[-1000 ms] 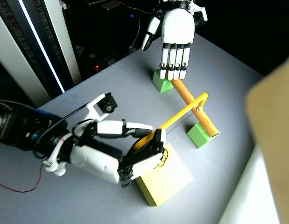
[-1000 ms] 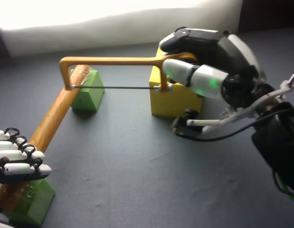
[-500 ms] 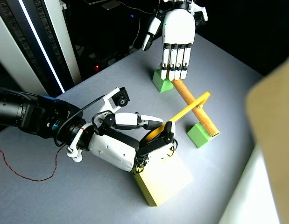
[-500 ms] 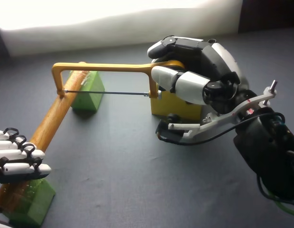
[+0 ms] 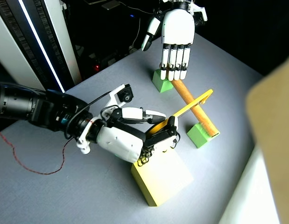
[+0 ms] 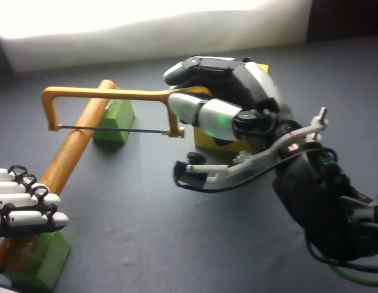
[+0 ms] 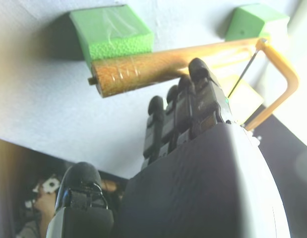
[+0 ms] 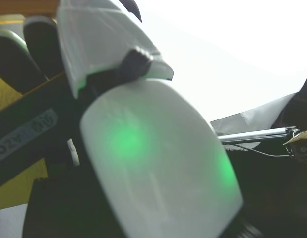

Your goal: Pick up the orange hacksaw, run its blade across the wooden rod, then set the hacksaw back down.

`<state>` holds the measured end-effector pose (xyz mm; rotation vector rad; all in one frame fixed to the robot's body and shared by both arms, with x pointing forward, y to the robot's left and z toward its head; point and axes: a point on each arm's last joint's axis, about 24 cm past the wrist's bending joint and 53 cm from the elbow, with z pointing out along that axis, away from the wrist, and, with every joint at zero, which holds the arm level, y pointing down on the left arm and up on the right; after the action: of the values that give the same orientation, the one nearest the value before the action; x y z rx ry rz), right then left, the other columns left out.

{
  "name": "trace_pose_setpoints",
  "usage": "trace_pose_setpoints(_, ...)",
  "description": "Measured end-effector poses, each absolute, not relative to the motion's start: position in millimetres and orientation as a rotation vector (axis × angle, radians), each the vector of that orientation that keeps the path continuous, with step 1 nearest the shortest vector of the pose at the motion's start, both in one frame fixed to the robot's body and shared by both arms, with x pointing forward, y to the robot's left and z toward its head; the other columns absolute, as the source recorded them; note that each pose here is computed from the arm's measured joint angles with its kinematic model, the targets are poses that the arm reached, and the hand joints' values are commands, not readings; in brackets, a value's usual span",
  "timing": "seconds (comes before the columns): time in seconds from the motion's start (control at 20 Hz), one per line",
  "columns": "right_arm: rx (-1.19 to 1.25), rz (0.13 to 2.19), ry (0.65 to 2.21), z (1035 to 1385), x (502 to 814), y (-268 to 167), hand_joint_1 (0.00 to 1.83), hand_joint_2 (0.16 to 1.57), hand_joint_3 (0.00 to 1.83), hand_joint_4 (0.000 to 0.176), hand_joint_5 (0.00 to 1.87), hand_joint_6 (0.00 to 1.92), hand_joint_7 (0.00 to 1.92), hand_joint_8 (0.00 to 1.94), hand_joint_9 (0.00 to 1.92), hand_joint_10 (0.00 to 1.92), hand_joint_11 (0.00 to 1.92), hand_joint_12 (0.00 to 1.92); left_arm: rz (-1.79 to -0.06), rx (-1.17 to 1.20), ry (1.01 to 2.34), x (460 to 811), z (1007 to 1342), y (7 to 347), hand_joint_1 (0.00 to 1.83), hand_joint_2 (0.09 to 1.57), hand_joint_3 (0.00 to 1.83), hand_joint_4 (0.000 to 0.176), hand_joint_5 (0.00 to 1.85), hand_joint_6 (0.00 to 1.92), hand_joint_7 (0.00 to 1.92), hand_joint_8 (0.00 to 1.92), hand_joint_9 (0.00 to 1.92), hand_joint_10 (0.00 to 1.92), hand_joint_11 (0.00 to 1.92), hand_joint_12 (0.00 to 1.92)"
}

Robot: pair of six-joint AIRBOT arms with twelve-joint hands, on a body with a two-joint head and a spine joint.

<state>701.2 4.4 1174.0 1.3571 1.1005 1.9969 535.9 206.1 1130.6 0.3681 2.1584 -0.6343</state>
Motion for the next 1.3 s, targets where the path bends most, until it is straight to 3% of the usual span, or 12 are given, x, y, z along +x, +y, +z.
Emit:
trace_pose_setpoints(0.35,1.387,1.982,1.185,1158.4,699.0,36.8,1.37,1.12,0.0,0.0,0.89,0.91,0.93,1.08,0.99,1.27,0.89,1.33,-0.641,0.37,2.162,533.1,1129.4,202.7,0.0,1.17,0.0,0.0,0.14,0.0,0.08,0.0,0.1,0.0,0.0,0.4)
trace_pose_setpoints(0.45,1.417,1.972,1.192,1153.0,698.7,43.6,1.37,1.12,0.0,0.0,0.9,0.89,0.94,1.06,1.0,1.26,0.91,1.3,-0.644,0.372,2.162,532.4,1129.5,201.6,0.0,1.17,0.0,0.0,0.1,0.0,0.05,0.0,0.07,0.0,0.0,0.3)
trace_pose_setpoints(0.8,1.448,1.987,1.201,1156.4,694.9,78.2,1.37,1.13,0.0,0.0,0.88,0.95,0.91,1.1,0.97,1.29,0.9,1.32,-0.645,0.372,2.163,532.0,1129.3,201.1,0.0,1.18,0.0,0.0,0.1,0.0,0.06,0.0,0.08,0.0,0.0,0.31)
trace_pose_setpoints(1.3,1.388,1.957,1.215,1159.3,696.2,70.9,1.37,1.12,0.0,0.0,0.9,0.92,0.92,1.09,1.01,1.23,0.92,1.26,-0.647,0.373,2.161,532.1,1129.9,200.7,0.0,1.17,0.0,0.0,0.08,0.0,0.05,0.0,0.07,0.0,0.0,0.26)
